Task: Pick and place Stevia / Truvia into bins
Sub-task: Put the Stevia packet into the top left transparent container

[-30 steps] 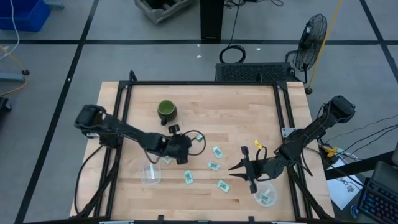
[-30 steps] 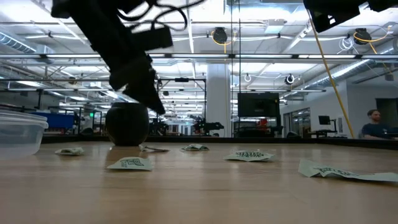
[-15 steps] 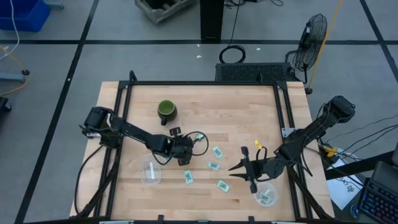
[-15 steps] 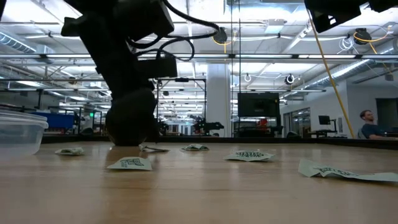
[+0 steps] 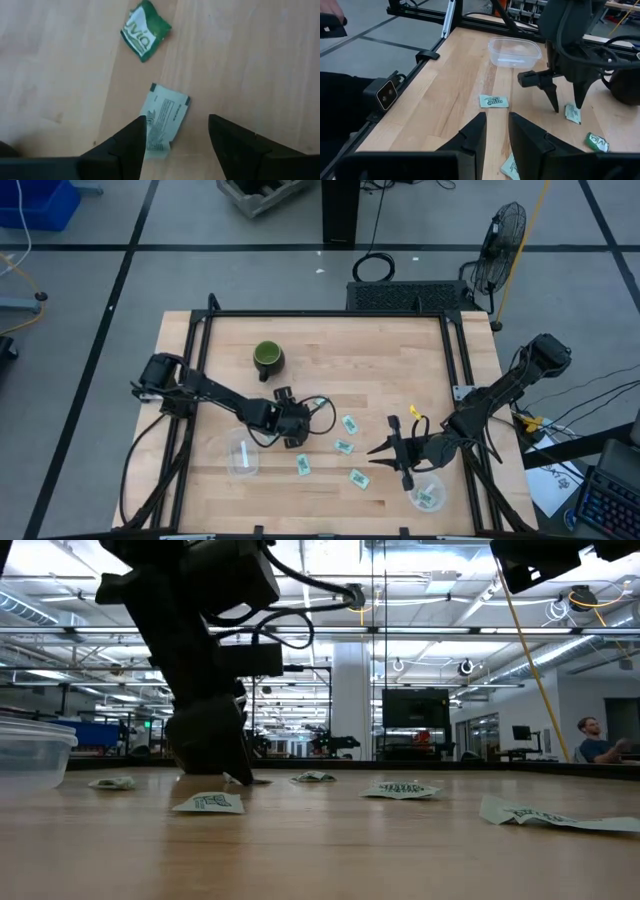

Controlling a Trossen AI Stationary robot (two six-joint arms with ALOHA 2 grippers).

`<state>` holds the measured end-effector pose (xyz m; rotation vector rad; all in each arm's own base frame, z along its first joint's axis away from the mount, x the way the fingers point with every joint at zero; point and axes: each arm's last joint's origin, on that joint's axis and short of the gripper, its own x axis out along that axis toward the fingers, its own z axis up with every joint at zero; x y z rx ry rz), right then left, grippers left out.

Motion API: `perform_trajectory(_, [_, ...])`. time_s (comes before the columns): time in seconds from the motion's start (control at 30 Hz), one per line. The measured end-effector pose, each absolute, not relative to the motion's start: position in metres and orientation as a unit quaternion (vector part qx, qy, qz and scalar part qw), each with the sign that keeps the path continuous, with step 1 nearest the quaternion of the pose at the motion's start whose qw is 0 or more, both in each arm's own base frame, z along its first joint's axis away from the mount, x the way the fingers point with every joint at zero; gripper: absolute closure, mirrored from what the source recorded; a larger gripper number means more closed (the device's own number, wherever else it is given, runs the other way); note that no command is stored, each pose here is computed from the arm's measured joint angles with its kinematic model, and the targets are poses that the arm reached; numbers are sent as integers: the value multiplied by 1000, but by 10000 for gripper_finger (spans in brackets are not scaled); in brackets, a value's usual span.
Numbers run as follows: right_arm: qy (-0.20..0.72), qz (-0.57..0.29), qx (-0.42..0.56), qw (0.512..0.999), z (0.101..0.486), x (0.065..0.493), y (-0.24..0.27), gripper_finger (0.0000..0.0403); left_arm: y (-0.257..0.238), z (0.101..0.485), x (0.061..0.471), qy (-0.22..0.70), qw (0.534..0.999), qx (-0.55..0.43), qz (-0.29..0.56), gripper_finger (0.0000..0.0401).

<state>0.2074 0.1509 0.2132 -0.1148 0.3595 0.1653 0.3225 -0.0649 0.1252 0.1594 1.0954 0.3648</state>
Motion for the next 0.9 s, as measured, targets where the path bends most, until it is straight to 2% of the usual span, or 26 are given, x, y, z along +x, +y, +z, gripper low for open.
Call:
perform_trajectory(0.27, [183, 80, -51, 978, 212, 207, 151, 328, -62, 112, 326, 526, 823, 114, 180, 225])
perform_trajectory(0.4, [183, 80, -51, 978, 212, 207, 151, 328, -56, 112, 327, 528, 822, 95, 191, 251])
perform_trajectory(0.57, [183, 80, -51, 979, 211, 207, 150, 328, -51, 110, 327, 539, 821, 70, 174, 298])
perform_trajectory(0.77, [188, 78, -54, 978, 205, 205, 148, 328, -52, 112, 328, 536, 827, 68, 156, 381])
perform_trajectory(0.9, [186, 78, -53, 978, 205, 205, 148, 328, -52, 113, 330, 529, 829, 86, 158, 392])
